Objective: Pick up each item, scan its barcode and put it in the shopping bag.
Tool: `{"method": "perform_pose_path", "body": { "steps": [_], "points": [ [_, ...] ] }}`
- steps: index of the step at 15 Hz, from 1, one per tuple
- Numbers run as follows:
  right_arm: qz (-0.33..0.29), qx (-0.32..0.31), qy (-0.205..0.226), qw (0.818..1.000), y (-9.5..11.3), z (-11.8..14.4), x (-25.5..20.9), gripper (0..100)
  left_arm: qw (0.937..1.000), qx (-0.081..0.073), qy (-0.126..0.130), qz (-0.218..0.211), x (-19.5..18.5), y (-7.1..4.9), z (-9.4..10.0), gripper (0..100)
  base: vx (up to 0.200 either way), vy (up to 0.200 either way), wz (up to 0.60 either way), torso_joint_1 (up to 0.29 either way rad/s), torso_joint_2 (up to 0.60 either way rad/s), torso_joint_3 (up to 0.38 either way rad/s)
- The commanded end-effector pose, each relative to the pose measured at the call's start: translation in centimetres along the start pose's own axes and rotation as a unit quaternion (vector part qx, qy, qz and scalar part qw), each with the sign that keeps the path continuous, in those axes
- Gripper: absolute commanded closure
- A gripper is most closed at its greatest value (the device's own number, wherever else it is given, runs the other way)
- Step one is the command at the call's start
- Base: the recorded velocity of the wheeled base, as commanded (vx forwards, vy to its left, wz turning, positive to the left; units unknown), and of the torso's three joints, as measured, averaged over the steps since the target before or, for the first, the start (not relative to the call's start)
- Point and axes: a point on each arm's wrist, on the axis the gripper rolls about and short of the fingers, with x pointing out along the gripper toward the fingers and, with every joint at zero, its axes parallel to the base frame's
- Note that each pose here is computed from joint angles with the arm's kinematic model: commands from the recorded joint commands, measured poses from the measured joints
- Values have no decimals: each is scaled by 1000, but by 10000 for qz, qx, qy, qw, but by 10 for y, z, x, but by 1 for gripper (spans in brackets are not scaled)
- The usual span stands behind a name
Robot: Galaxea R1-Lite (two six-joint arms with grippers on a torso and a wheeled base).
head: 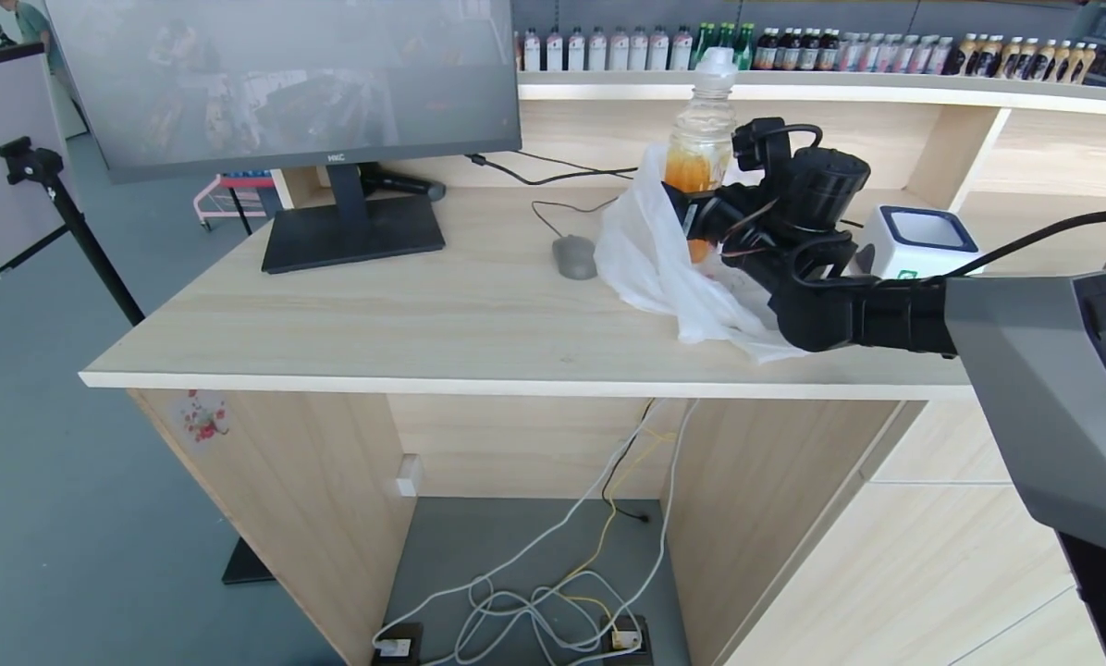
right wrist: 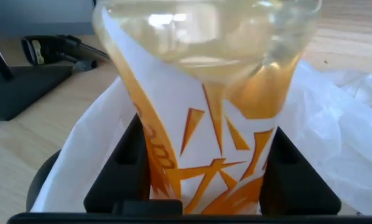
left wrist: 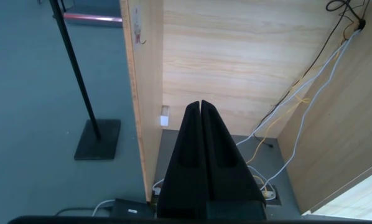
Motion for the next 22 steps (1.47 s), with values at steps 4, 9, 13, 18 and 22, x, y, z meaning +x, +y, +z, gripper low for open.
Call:
{"method": "perform_pose_path", "body": {
  "steps": [4,9,13,18,22],
  "points": [
    [8,-33,67,10000,1,-4,1,100,10000,-8,-2,1,0,0,0,100,0,0,0,0,0,0],
    [9,-36,82,10000,0,-5,1,100,10000,0,-2,1,0,0,0,100,0,0,0,0,0,0],
    [-6,-33,151,9999,-2,-7,0,100,10000,0,-2,1,0,0,0,100,0,0,0,0,0,0],
    [-36,-30,175,9998,-5,-2,-1,0,10000,0,-2,1,0,0,0,100,0,0,0,0,0,0],
    [-43,-21,121,9999,-4,3,-2,0,10000,0,-2,1,0,0,0,100,0,0,0,0,0,0]
  ]
}}
